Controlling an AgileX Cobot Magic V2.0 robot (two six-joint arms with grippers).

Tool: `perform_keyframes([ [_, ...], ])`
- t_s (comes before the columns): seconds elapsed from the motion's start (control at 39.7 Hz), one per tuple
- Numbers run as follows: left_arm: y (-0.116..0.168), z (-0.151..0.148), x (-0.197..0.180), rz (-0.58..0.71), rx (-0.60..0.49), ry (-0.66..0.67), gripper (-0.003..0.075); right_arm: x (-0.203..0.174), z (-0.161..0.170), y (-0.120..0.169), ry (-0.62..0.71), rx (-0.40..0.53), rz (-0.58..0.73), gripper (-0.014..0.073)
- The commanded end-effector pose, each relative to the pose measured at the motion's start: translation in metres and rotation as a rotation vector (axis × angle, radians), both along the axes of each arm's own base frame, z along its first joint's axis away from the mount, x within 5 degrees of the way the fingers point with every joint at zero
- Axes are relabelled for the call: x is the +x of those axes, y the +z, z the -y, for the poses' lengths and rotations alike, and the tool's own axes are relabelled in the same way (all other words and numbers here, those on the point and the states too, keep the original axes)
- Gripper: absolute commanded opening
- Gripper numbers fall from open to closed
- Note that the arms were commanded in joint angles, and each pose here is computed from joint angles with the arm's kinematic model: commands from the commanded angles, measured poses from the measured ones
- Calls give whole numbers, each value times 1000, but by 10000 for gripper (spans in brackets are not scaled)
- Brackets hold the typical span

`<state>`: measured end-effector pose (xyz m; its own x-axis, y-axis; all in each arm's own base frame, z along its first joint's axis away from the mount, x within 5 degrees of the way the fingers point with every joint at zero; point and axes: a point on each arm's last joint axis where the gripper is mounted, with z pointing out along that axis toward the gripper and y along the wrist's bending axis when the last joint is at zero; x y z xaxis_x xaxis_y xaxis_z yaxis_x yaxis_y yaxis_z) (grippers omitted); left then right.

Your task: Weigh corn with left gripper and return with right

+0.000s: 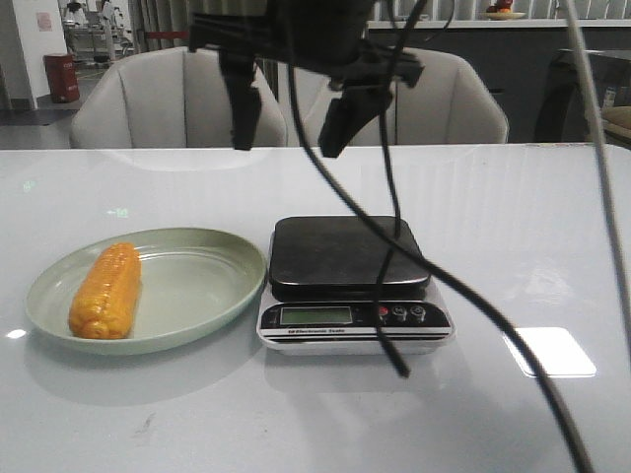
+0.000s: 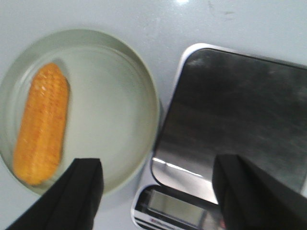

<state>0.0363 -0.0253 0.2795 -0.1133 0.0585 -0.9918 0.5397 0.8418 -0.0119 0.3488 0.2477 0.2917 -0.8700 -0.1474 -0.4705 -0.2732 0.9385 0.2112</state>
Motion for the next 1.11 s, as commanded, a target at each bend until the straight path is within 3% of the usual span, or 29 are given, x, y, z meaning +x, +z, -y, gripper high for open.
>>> perform_keyframes([
  [0.0, 13, 0, 0, 65, -48, 3, 124, -13, 28, 56, 102, -28, 134, 575],
  [0.18, 13, 0, 0, 65, -48, 3, 124, -31, 66, 81, 120, -47, 227, 575],
  [0.38, 13, 0, 0, 65, -48, 3, 124, -72, 97, 81, 122, -31, 320, 575],
  [0.55, 13, 0, 0, 65, -48, 3, 124, -122, 120, 79, 117, 37, 464, 575],
  [1.08, 13, 0, 0, 65, -48, 3, 124, -264, 200, 28, 64, 242, 899, 575],
])
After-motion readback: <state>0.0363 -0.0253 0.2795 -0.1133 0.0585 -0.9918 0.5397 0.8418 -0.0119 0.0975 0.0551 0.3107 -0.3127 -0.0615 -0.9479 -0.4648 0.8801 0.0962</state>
